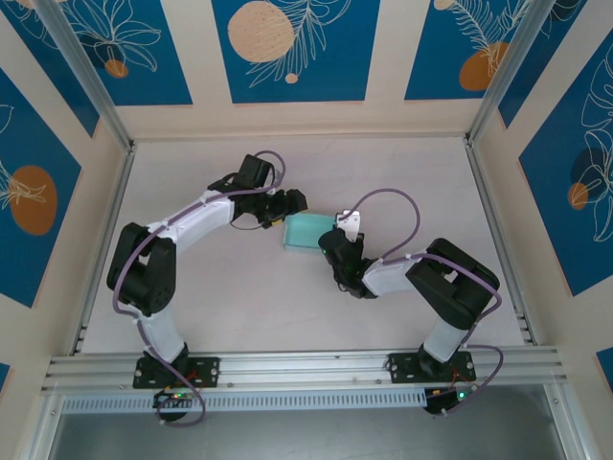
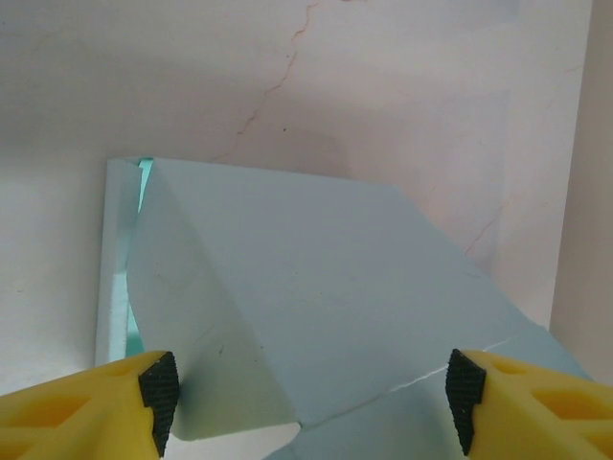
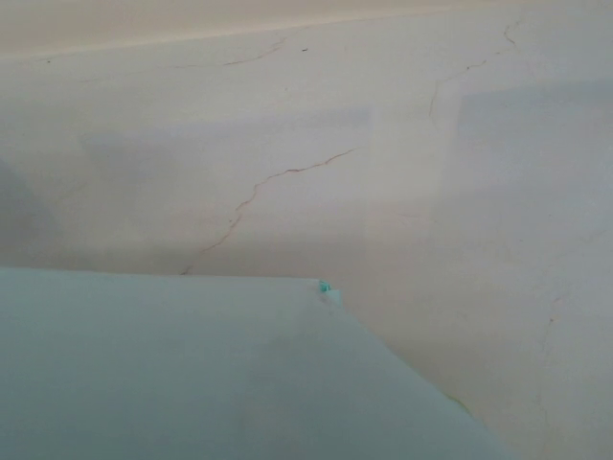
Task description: Fold the paper box
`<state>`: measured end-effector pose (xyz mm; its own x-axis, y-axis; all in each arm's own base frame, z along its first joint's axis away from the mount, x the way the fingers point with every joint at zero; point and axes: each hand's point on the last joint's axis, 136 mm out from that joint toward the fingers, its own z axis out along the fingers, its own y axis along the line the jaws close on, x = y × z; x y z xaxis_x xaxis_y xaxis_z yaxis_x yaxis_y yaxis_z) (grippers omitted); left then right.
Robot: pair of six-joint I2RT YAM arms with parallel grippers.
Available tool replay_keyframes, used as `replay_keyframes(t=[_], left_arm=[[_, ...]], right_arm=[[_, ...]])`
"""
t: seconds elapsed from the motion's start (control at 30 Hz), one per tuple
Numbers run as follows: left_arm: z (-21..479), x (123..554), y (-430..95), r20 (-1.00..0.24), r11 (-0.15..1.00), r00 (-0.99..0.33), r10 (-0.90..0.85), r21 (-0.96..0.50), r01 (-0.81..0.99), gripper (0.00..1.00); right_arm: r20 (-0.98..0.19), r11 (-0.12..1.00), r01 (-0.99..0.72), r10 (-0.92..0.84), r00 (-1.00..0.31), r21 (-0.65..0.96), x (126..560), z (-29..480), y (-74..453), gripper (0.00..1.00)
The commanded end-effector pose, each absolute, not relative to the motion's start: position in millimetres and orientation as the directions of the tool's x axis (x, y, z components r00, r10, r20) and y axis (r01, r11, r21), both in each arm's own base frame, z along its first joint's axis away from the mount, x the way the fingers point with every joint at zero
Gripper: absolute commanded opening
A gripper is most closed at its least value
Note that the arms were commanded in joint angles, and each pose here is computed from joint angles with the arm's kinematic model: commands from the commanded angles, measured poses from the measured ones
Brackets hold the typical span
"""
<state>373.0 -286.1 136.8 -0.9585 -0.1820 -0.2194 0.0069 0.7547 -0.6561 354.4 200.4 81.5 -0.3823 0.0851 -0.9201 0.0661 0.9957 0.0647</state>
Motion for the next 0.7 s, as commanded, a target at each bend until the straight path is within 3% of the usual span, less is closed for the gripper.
replay_keyframes(t=[0.0,0.17,0.43,0.67], left_arm=[[128,367,-292,-0.190,0.752,-0.970,-0.154,-0.659,0.010,0.72],[126,364,-297,-0.170,0.733,-0.975,-0.143,-0.680,0.011,0.69],[126,362,-308,-0.125,0.675,-0.980,-0.156,-0.738,-0.013,0.78],[109,368,-298,-0.126,0.718,-0.976,-0.178,-0.695,-0.041,0.84]], right_arm=[[-0.815,0.995,-0.021,-0.094,-0.572,-0.100,324,17,192,0.04],[-0.815,0.995,-0.023,-0.092,-0.572,-0.096,324,17,192,0.04],[-0.817,0.994,-0.037,-0.104,-0.568,-0.100,325,18,195,0.04],[-0.817,0.994,-0.049,-0.108,-0.566,-0.098,325,19,198,0.04]])
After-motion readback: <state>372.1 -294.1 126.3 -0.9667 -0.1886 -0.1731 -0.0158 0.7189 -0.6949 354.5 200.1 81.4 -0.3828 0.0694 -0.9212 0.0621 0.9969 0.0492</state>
